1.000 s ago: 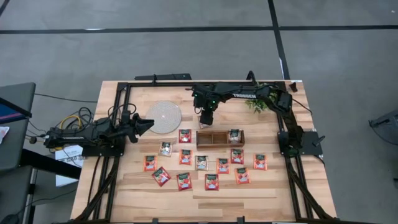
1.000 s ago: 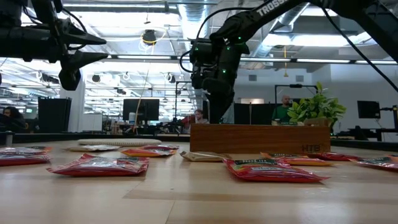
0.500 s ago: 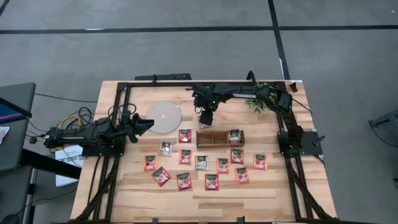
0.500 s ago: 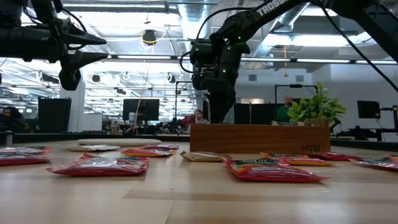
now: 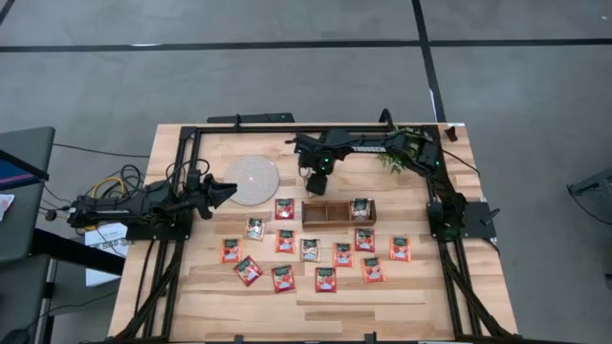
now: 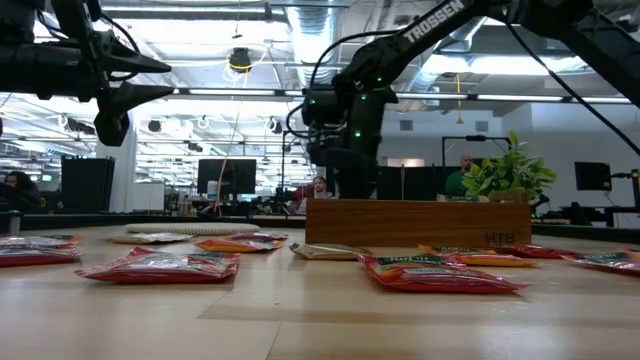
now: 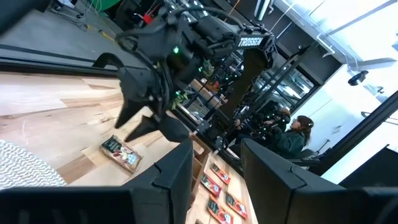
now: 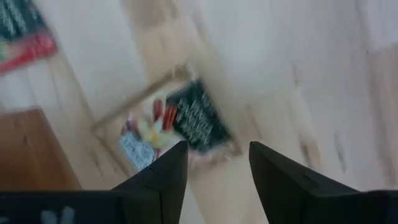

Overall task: Pick & Place Tea
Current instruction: Put the yellow tea bag into the right section of the wooden organizer

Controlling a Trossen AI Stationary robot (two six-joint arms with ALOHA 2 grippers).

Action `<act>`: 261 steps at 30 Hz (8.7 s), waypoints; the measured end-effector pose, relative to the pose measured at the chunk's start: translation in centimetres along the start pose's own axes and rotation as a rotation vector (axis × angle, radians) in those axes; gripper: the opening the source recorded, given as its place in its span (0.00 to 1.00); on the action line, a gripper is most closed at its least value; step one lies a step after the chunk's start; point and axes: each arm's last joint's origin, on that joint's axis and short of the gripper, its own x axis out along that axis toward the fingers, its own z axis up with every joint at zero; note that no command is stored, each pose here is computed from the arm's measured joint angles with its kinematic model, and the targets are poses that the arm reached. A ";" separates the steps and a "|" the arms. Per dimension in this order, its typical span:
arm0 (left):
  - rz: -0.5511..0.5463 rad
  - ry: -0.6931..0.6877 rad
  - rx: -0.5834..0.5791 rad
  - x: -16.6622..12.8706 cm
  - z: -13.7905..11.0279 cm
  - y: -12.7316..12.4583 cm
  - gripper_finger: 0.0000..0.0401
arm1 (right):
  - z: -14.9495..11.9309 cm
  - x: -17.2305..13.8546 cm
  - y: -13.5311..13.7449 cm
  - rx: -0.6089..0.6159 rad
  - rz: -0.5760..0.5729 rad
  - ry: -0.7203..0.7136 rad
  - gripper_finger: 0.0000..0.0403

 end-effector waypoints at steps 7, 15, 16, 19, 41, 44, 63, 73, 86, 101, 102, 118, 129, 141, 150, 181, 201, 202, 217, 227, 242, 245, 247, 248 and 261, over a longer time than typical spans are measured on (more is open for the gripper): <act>0.012 -0.009 0.004 0.0 0.0 0.0 0.32 | 0.1 0.3 -0.1 0.008 -0.001 -0.003 0.42; 0.024 -0.019 0.005 0.0 0.1 0.1 0.32 | -0.1 2.1 0.3 0.037 0.000 0.045 0.40; 0.027 -0.021 0.005 0.0 0.1 0.1 0.32 | -0.1 2.2 0.3 0.036 0.001 0.049 0.39; 0.029 -0.022 0.003 0.0 0.1 0.1 0.32 | -0.1 2.2 0.6 0.031 0.000 0.054 0.36; 0.029 -0.023 0.000 0.0 0.1 0.1 0.32 | 1.1 0.1 0.5 0.008 -0.003 0.023 0.01; 0.029 -0.023 0.000 0.0 0.1 0.1 0.32 | 1.5 -0.5 0.4 0.003 -0.023 0.008 0.01; 0.029 -0.022 0.000 0.0 0.1 0.1 0.32 | 1.6 -3.5 0.4 -0.068 -0.067 0.102 0.00; 0.029 -0.022 0.000 0.0 0.1 0.1 0.32 | 1.8 -6.4 0.5 -0.092 -0.012 0.132 0.00; 0.029 -0.022 -0.001 0.0 0.1 0.1 0.32 | 1.4 -11.3 1.0 -0.124 0.030 0.196 0.00; 0.033 -0.017 0.003 0.0 0.0 0.1 0.32 | -2.4 -21.8 5.2 -0.089 0.116 -0.053 0.00; 0.033 -0.018 0.003 0.0 0.0 0.1 0.32 | -2.8 -22.4 5.5 -0.084 0.106 -0.065 0.00; 0.033 -0.017 0.005 0.0 0.0 0.1 0.32 | -12.0 -17.9 8.9 -0.137 -0.082 0.128 0.00; 0.033 -0.018 0.003 0.0 0.0 0.1 0.32 | -15.2 -14.2 9.9 -0.195 -0.120 0.110 0.00; 0.033 -0.017 0.001 0.0 0.0 0.1 0.32 | -14.4 -12.6 10.9 -0.244 -0.173 0.098 0.00; 0.033 -0.017 0.001 0.0 0.0 0.1 0.32 | -14.3 -12.5 10.8 -0.253 -0.209 0.091 0.00; 0.033 -0.018 0.001 0.0 0.0 0.1 0.32 | -15.0 -10.4 10.6 -0.272 -0.217 0.121 0.00; 0.033 -0.017 0.001 0.0 0.0 0.1 0.32 | -14.9 -10.4 10.5 -0.269 -0.215 0.115 0.17; 0.033 -0.017 0.001 0.0 0.0 0.1 0.32 | -14.9 -10.4 10.5 -0.269 -0.215 0.115 0.18; 0.033 -0.017 0.006 0.0 0.0 0.1 0.32 | -17.1 -13.6 9.8 -0.189 -0.218 0.078 0.17; 0.022 0.001 0.003 0.5 -0.1 0.0 0.32 | -23.9 -16.4 7.8 0.222 -0.073 -0.358 0.17; 0.193 0.474 0.181 5.2 1.0 -3.1 0.32 | -30.0 -15.6 6.3 0.503 0.213 -0.852 0.17; 0.287 0.654 0.225 6.6 0.6 -3.4 0.32 | -30.4 -15.5 6.2 0.505 0.232 -0.874 0.17; 0.339 0.756 0.234 7.4 0.1 -3.3 0.32 | -30.4 -15.6 6.2 0.506 0.236 -0.884 0.17; 0.366 0.804 0.238 7.8 -0.2 -3.2 0.32 | -30.5 -15.6 6.2 0.506 0.237 -0.885 0.17; 0.521 1.147 0.394 9.5 -3.7 -0.9 0.32 | -30.4 -15.6 6.2 0.519 0.248 -0.883 0.17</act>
